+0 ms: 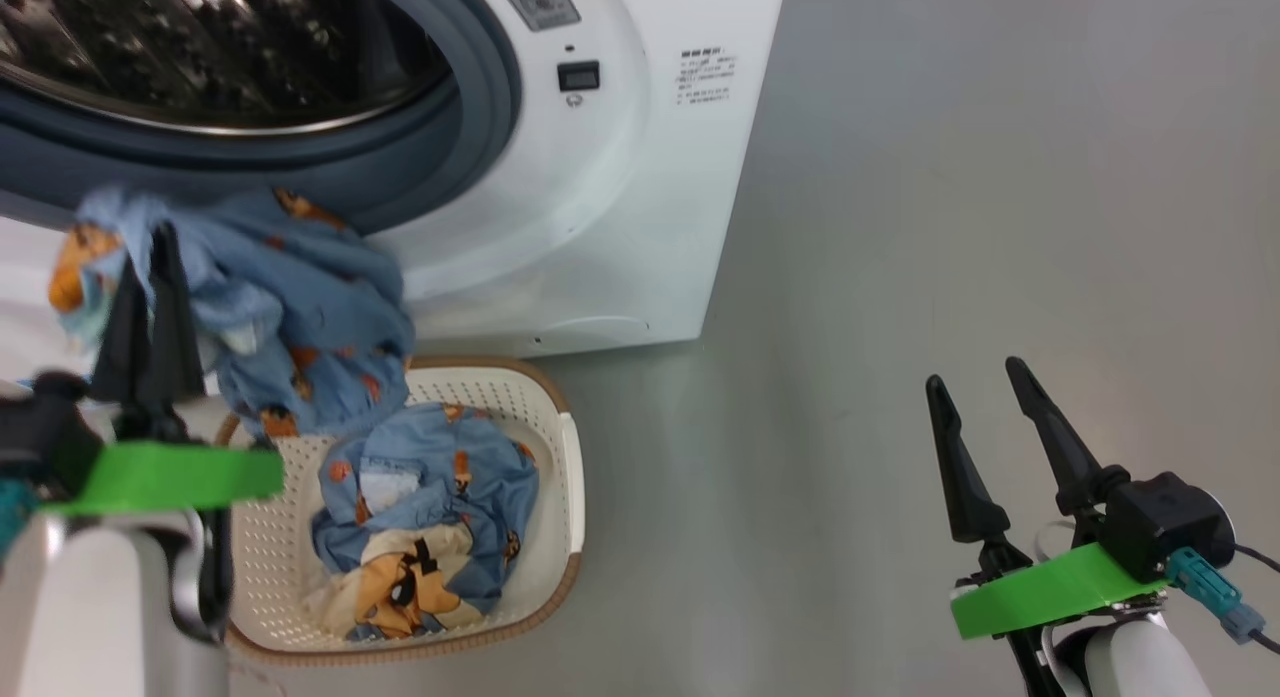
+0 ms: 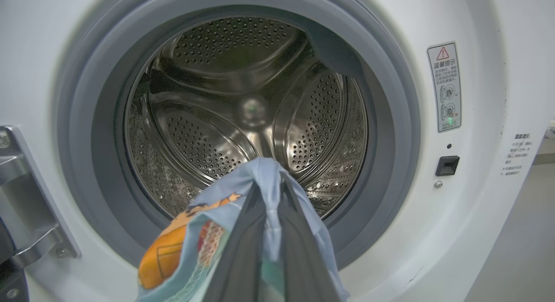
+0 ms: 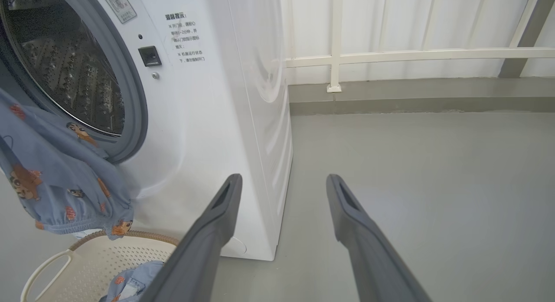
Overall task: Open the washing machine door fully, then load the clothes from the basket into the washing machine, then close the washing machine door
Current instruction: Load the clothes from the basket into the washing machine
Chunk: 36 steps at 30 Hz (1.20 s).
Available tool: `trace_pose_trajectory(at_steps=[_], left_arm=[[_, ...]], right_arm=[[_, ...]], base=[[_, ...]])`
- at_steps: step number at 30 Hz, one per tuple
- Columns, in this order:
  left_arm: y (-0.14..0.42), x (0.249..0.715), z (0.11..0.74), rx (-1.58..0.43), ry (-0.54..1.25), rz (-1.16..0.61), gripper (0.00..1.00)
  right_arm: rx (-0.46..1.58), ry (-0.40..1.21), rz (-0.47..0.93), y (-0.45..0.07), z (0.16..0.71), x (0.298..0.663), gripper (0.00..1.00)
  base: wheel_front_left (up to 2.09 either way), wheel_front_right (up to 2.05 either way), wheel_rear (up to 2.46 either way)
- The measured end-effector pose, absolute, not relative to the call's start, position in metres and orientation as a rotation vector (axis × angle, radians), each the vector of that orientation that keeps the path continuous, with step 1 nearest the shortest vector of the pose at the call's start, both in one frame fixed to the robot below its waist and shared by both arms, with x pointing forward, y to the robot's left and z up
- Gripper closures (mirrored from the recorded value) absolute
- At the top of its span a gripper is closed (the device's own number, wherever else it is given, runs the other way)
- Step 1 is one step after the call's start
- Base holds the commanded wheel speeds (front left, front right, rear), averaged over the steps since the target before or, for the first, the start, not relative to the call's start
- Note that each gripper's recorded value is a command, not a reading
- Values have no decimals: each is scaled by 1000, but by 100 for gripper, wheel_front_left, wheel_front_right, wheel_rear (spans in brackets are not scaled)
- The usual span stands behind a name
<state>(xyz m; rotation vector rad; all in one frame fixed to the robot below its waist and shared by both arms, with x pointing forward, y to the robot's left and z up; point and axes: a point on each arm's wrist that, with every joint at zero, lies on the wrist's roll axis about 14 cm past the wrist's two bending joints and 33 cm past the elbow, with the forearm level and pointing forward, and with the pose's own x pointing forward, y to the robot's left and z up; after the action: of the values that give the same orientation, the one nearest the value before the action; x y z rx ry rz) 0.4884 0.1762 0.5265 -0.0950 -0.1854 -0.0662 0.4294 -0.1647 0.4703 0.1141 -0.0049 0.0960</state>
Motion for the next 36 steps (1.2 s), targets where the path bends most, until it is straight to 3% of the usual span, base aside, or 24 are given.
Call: trace_pose_trajectory(at_steps=[20,36], left_arm=[[165,625,490,-89,-139,-112,100],[149,699,406,-126,114,-149,100]], right_arm=[[130,132,93,-164,400,465,0],[141,254,79,-167,344,467,0]], base=[[0,0,0],[0,0,0]])
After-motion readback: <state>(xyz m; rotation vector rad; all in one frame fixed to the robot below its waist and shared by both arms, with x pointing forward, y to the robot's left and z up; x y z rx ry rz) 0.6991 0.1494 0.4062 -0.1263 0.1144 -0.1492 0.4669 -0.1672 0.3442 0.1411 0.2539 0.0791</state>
